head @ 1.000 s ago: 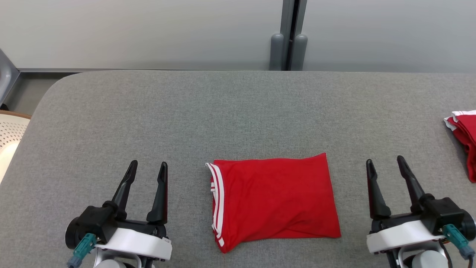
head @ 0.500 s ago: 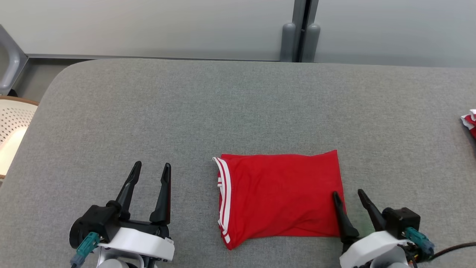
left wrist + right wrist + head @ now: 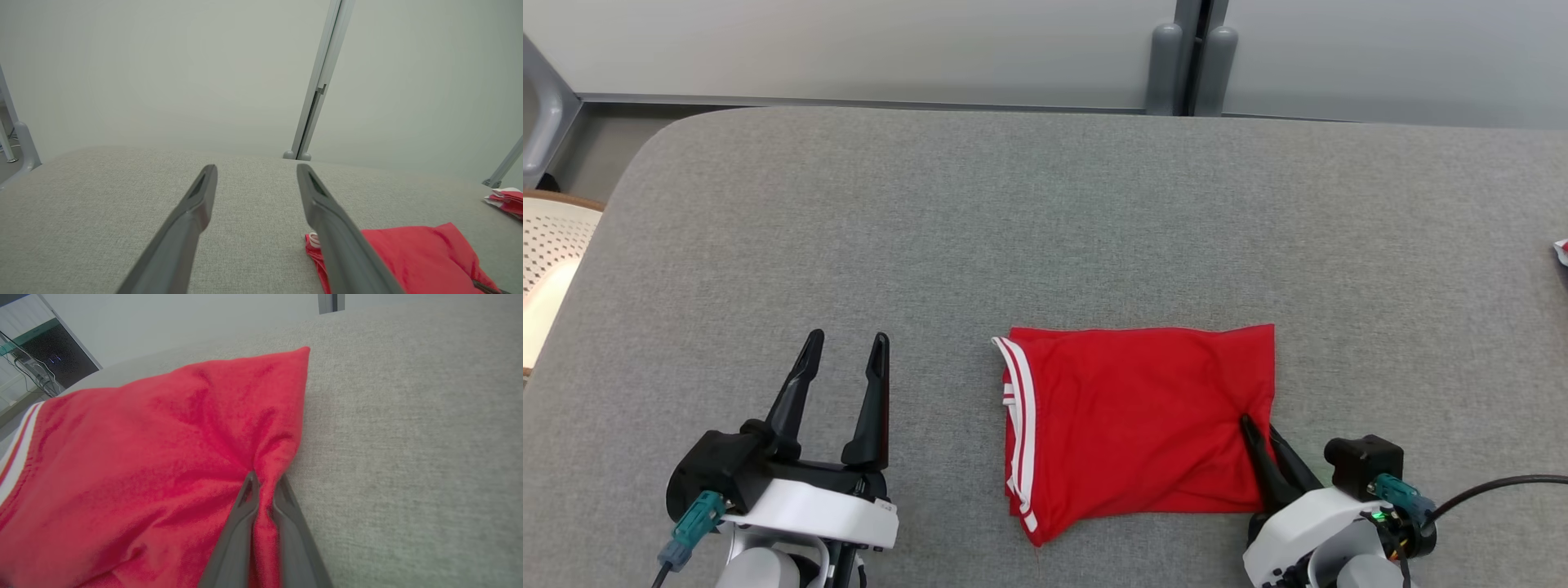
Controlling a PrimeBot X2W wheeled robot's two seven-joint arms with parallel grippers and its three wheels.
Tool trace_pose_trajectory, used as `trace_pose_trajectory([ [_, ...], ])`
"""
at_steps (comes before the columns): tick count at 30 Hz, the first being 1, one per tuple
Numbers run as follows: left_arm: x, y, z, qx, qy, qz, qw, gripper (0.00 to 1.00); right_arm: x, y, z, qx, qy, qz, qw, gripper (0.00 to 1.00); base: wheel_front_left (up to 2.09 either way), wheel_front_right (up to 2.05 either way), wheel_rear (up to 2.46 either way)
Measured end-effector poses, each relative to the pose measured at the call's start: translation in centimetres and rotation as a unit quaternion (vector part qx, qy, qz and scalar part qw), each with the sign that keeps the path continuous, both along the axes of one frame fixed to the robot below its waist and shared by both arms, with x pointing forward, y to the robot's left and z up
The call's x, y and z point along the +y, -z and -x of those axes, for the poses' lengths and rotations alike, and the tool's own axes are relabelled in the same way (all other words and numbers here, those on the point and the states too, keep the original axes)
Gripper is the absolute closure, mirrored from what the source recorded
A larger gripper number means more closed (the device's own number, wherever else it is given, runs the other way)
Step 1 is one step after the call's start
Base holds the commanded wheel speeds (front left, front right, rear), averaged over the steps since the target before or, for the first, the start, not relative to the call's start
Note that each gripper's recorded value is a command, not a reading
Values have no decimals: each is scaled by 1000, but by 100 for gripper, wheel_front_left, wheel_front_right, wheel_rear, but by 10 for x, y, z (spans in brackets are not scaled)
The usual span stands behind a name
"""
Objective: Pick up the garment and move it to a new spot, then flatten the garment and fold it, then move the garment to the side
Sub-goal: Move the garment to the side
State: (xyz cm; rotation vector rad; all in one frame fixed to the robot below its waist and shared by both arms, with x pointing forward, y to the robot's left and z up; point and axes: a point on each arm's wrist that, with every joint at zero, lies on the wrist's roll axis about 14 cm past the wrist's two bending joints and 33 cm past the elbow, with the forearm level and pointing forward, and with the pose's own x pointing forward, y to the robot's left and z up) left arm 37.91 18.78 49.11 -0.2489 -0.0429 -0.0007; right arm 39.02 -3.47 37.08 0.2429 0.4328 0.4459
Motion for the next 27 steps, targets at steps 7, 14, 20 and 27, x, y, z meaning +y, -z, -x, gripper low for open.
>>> trace_pose_trajectory([
  [7,-7,-9,-10,-17,11,2,1000,0,-28,-11,-16,-55,-14,65,996,100,0,0,0],
  [14,-37,-26,-34,-48,60,-6,997,0,-86,-68,-58,-189,-25,190,963,100,0,0,0],
  [20,-73,-38,-66,-79,111,-22,990,0,-145,-96,-85,-236,-29,292,926,100,0,0,0],
  [27,-110,-27,-97,-88,178,-38,979,0,-241,-117,-117,-220,37,370,902,100,0,0,0],
])
